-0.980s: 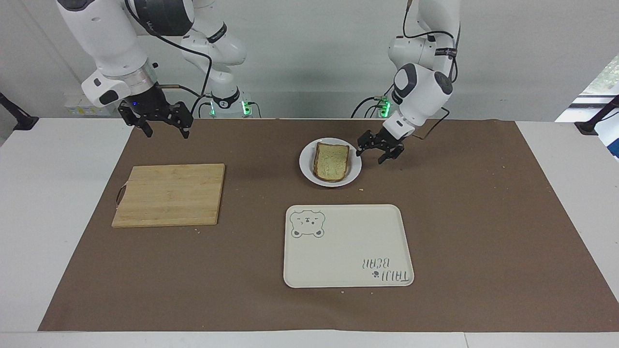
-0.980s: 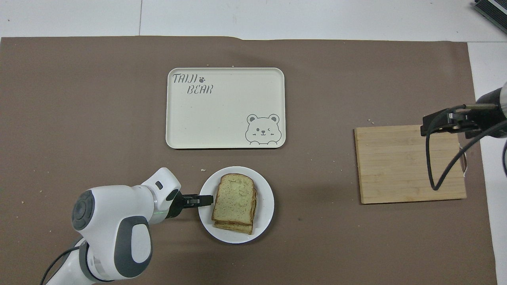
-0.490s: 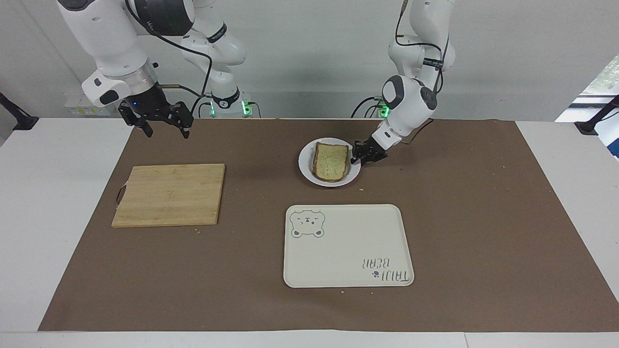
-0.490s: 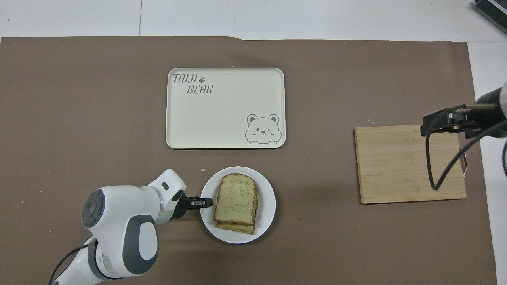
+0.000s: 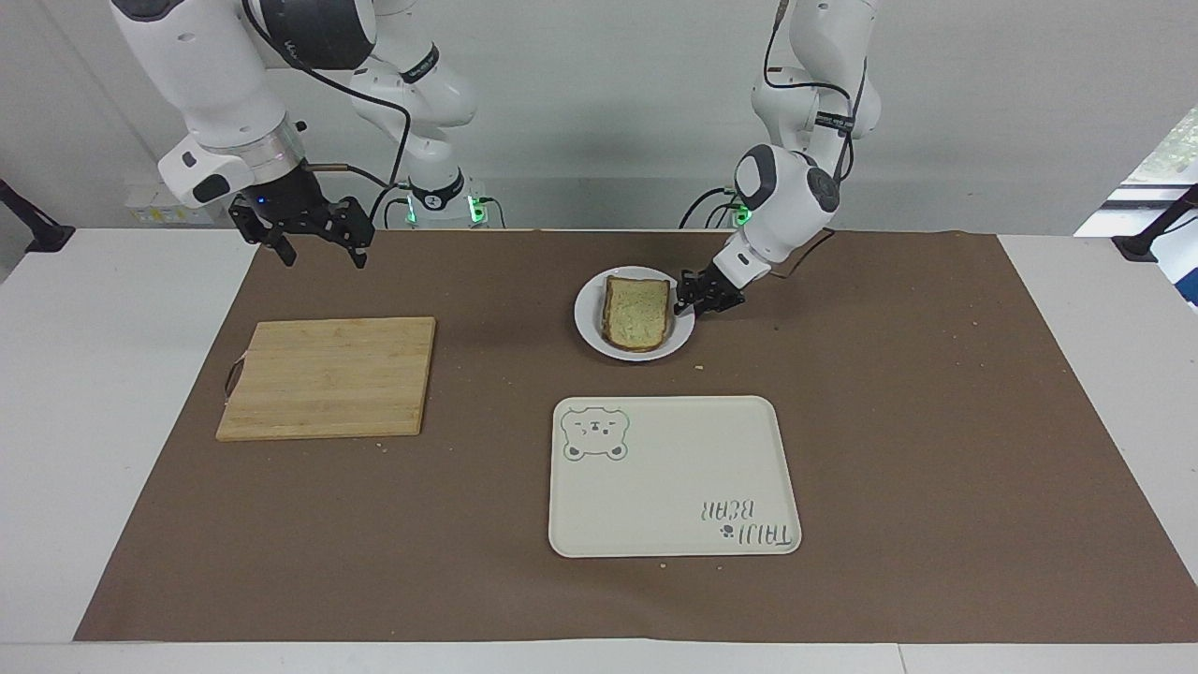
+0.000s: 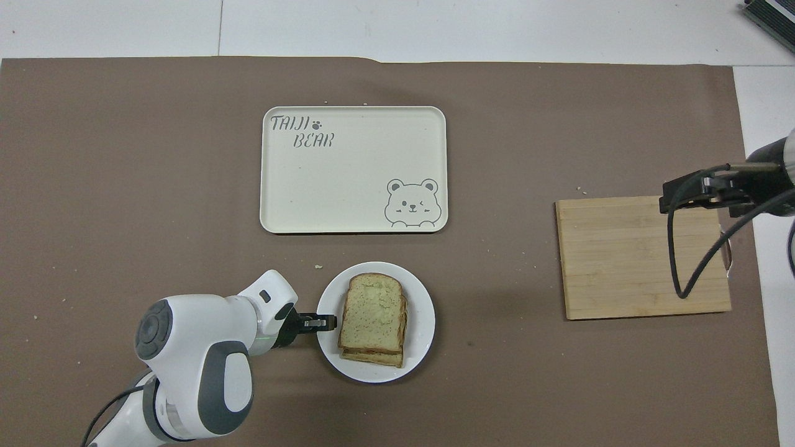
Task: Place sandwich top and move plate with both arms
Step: 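Push the white plate with the left gripper onto the bear tray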
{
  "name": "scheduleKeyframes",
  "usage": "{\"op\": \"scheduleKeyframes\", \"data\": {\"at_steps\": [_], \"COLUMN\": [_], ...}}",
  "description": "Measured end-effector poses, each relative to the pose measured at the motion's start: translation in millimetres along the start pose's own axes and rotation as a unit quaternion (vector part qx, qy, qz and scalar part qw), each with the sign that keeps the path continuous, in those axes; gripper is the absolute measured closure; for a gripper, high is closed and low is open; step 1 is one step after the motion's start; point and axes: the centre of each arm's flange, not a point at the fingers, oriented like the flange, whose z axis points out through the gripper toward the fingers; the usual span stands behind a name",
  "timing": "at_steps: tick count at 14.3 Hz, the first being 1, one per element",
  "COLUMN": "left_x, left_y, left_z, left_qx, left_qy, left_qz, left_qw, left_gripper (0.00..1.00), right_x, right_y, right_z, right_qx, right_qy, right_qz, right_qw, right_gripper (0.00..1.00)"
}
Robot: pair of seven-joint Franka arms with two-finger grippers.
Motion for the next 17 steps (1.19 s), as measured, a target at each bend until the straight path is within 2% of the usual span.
{"op": "scheduleKeyframes", "data": {"at_steps": [2, 3, 4, 5, 10, 17], "left_x": [-1.4, -1.7, -1.7, -1.2, 1.7, 28.6], "left_y": [1.6, 1.6, 1.8, 2.5, 5.9, 23.0], "left_z": [1.3, 1.5, 1.4, -0.4, -7.7, -36.6], "left_qx": [0.0, 0.0, 0.0, -0.003, -0.015, -0.111], "left_qy": [-0.002, -0.002, -0.002, -0.001, 0.008, 0.056], "left_qz": [0.002, 0.002, 0.002, 0.003, -0.004, -0.062], "left_qw": [1.0, 1.0, 1.0, 1.0, 1.0, 0.99], "left_gripper": [0.63, 0.71, 0.86, 0.89, 0.89, 0.95], "right_x": [0.0, 0.0, 0.0, 0.0, 0.0, 0.0], "right_y": [0.0, 0.0, 0.0, 0.0, 0.0, 0.0], "right_z": [0.0, 0.0, 0.0, 0.0, 0.0, 0.0], "right_qx": [0.0, 0.0, 0.0, 0.0, 0.0, 0.0], "right_qy": [0.0, 0.0, 0.0, 0.0, 0.0, 0.0], "right_qz": [0.0, 0.0, 0.0, 0.0, 0.0, 0.0], "right_qw": [1.0, 1.0, 1.0, 1.0, 1.0, 1.0], "right_gripper": [0.0, 0.0, 0.0, 0.0, 0.0, 0.0]}}
